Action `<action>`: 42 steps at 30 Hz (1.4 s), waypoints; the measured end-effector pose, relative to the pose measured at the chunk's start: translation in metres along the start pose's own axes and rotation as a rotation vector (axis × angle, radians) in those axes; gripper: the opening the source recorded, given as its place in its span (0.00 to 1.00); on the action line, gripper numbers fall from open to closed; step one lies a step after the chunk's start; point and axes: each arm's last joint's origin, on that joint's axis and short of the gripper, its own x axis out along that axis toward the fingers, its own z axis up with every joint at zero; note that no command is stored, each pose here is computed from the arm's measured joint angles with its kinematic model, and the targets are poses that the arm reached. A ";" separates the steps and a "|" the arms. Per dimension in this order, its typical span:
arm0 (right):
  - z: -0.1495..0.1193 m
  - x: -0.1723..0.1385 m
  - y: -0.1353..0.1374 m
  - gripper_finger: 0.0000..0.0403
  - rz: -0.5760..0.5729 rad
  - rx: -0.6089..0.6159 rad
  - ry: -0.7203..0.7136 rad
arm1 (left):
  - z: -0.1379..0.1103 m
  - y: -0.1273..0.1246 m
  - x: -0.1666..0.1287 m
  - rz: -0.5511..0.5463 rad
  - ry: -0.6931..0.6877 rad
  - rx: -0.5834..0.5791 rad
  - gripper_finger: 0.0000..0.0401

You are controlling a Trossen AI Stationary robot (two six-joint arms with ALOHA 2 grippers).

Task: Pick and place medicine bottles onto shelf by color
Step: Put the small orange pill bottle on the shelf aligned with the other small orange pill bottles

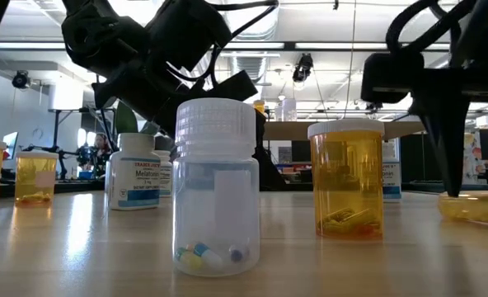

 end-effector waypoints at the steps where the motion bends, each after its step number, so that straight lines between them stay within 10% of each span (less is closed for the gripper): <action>1: 0.001 0.002 -0.001 0.44 0.009 -0.001 0.012 | 0.000 0.000 0.000 0.000 0.000 0.000 0.77; 12: -0.017 0.011 0.004 0.18 -0.009 0.395 0.014 | 0.002 -0.006 -0.005 0.110 -0.079 0.071 0.77; 19: -0.057 0.000 0.027 0.13 -0.244 0.749 -0.361 | 0.023 -0.037 -0.024 0.058 -0.303 0.293 0.77; 23: -0.078 -0.003 0.035 0.15 -0.401 0.887 -0.620 | 0.037 -0.051 -0.026 -0.158 -0.349 0.428 0.77; 33: -0.108 -0.012 0.044 0.15 -0.620 0.879 -1.066 | 0.071 -0.059 -0.024 -0.279 -0.393 0.430 0.67; 42: -0.115 0.012 0.052 0.15 -0.583 0.905 -1.009 | 0.076 -0.049 -0.018 -0.255 -0.401 0.342 0.59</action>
